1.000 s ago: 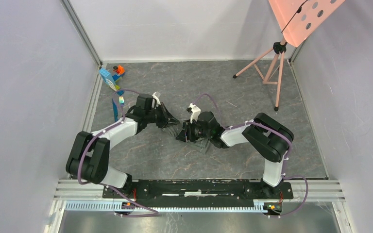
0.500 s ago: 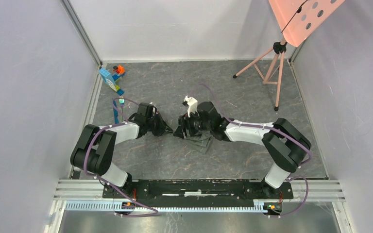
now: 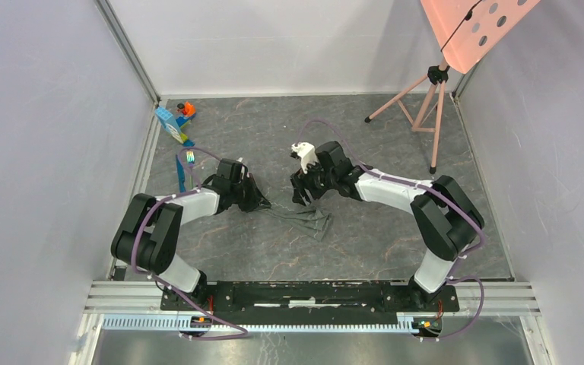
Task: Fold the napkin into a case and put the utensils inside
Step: Fold the 2/3-rectangle-folded napkin at the center of the board.
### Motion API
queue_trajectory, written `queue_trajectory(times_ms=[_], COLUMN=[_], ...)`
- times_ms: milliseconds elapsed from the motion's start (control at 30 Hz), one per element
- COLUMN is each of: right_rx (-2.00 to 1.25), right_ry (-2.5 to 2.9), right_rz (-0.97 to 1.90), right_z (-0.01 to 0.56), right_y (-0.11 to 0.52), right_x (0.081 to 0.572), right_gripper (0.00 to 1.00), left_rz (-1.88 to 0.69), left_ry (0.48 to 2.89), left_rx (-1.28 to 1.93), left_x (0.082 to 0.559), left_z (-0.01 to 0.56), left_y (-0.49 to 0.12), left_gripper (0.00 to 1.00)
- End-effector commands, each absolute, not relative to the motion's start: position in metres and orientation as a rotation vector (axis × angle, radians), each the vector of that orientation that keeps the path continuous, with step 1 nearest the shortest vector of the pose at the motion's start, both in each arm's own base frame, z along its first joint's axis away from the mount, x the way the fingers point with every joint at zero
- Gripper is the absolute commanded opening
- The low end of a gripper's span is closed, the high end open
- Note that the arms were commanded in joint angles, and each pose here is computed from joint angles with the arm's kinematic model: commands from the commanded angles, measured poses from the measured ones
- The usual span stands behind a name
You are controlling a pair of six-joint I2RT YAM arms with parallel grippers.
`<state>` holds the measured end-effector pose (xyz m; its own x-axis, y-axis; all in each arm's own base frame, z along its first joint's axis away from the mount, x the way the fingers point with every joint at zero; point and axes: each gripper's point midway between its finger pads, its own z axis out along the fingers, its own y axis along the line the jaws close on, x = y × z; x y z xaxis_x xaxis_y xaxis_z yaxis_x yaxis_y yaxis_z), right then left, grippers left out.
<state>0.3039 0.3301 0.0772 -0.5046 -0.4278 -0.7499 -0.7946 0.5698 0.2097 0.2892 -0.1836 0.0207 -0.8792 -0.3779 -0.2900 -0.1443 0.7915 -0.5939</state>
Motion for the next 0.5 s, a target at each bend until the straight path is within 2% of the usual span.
queue_trajectory(times_ms=[0, 100, 300, 467], right_rx=[-1.033, -1.014, -0.949, -0.927], right_ry=[2.178, 2.190, 2.190, 2.159], right_rz=[0.786, 0.845, 0.907, 0.718], right_z=[0.062, 0.057, 0.045, 0.032], right_y=[0.323, 0.319, 0.308, 0.293], right_x=[0.282, 0.265, 0.237, 0.228], right_gripper=[0.62, 0.45, 0.32, 0.24], left_rz=[-0.653, -0.666, -0.699, -0.772], left_ry=[2.628, 2.623, 2.567, 2.487], left_rx=[-0.361, -0.343, -0.287, -0.272], left_x=[0.289, 0.290, 0.297, 0.297], left_z=[0.001, 0.005, 0.039, 0.078], left_y=[-0.165, -0.167, -0.171, -0.177], left_gripper=[0.02, 0.02, 0.04, 0.16])
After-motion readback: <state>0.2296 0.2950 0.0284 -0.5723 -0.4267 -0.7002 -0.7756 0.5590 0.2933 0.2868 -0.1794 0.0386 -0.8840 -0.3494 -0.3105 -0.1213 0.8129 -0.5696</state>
